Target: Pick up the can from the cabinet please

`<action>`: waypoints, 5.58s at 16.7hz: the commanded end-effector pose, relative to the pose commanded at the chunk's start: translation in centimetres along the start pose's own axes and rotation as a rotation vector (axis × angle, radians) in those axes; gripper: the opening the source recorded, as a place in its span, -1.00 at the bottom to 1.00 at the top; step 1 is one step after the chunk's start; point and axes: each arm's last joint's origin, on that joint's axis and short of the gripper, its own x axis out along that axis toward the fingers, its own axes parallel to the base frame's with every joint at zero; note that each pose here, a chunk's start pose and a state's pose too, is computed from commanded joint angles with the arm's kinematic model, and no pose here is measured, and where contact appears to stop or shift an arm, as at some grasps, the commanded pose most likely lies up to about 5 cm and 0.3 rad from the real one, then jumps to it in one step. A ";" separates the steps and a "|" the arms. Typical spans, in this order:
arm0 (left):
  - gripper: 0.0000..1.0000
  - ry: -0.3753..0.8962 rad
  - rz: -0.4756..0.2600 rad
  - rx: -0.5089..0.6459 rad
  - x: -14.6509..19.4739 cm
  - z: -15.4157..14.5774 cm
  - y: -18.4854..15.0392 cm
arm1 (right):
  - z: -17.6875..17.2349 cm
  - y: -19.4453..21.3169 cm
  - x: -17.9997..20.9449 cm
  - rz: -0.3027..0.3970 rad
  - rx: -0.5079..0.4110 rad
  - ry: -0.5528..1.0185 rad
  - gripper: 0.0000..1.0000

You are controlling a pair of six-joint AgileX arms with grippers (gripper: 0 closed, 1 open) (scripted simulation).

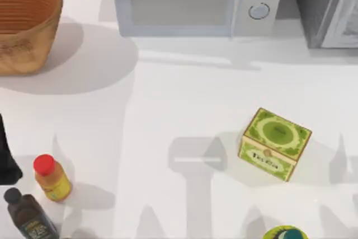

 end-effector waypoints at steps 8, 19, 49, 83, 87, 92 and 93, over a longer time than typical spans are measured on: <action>1.00 0.000 0.000 0.000 0.0 0.0 0.0 | 5.4 0.3 0.4 0.001 -0.002 0.048 1.00; 1.00 0.000 0.000 0.000 0.0 0.0 0.0 | 28.4 2.6 8.4 0.004 -0.002 0.008 1.00; 1.00 0.000 0.000 0.000 0.0 0.0 0.0 | 32.5 5.3 24.1 -0.014 -0.002 -0.011 1.00; 1.00 0.000 0.000 0.000 0.0 0.0 0.0 | 33.6 6.0 24.3 0.006 -0.003 -0.001 -1.00; 1.00 0.000 0.000 0.000 0.0 0.0 0.0 | 37.2 6.0 15.4 0.004 0.002 -0.024 -1.00; 1.00 0.000 0.000 0.000 0.0 0.0 0.0 | 38.3 5.4 9.1 -0.012 -0.001 -0.012 -1.00; 1.00 0.000 0.000 0.000 0.0 0.0 0.0 | 38.3 5.4 9.1 -0.012 -0.001 -0.012 -1.00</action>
